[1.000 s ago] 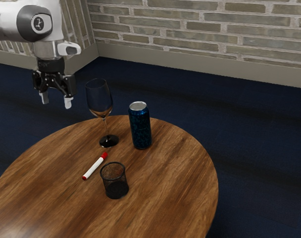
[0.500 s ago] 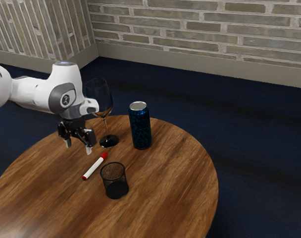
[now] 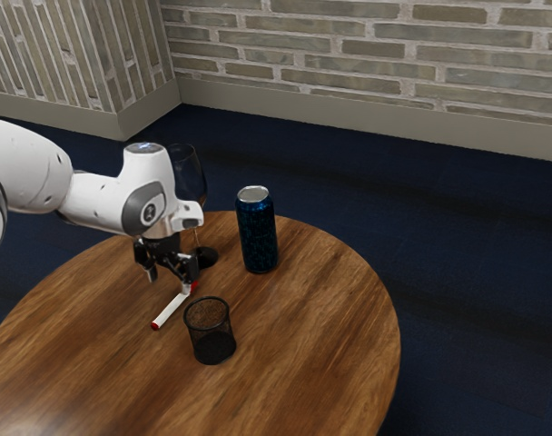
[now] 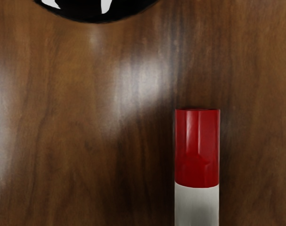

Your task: Put the marker into the pen holder.

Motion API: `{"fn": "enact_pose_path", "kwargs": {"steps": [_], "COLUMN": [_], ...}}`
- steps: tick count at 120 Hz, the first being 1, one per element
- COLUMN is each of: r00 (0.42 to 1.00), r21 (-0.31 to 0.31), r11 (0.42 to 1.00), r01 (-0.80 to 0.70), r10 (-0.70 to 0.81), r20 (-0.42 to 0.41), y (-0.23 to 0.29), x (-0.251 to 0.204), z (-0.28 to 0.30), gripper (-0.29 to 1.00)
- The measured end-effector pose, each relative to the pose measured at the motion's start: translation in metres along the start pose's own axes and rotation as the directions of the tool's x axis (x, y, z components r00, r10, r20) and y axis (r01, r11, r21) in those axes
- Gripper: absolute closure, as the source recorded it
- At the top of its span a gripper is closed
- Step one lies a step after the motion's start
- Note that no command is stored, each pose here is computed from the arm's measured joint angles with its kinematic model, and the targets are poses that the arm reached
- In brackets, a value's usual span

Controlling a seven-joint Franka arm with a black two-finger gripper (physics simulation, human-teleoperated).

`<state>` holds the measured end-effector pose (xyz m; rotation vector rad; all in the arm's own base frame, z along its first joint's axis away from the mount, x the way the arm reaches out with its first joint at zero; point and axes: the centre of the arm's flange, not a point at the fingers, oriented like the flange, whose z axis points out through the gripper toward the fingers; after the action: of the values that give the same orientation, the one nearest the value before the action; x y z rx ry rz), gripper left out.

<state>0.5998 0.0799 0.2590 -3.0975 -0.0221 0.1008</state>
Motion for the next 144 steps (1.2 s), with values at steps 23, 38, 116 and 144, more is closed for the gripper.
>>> {"fn": "enact_pose_path", "kwargs": {"steps": [23, 38, 116, 144], "r00": [1.0, 1.0, 0.999, 0.999], "r21": [-0.006, -0.008, -0.005, -0.004], "r11": [1.0, 1.0, 0.999, 0.999], "r01": [-0.019, -0.025, -0.034, -0.038], "r10": [0.019, 0.025, 0.034, 0.038], "r20": [0.007, 0.013, 0.003, 0.001], "y": [0.01, 0.011, 0.011, 0.011], "x": [0.001, 0.001, 0.004, 0.004], "z": [0.008, 0.013, 0.013, 0.012], "gripper": [0.01, 0.03, 0.58, 0.65]}}
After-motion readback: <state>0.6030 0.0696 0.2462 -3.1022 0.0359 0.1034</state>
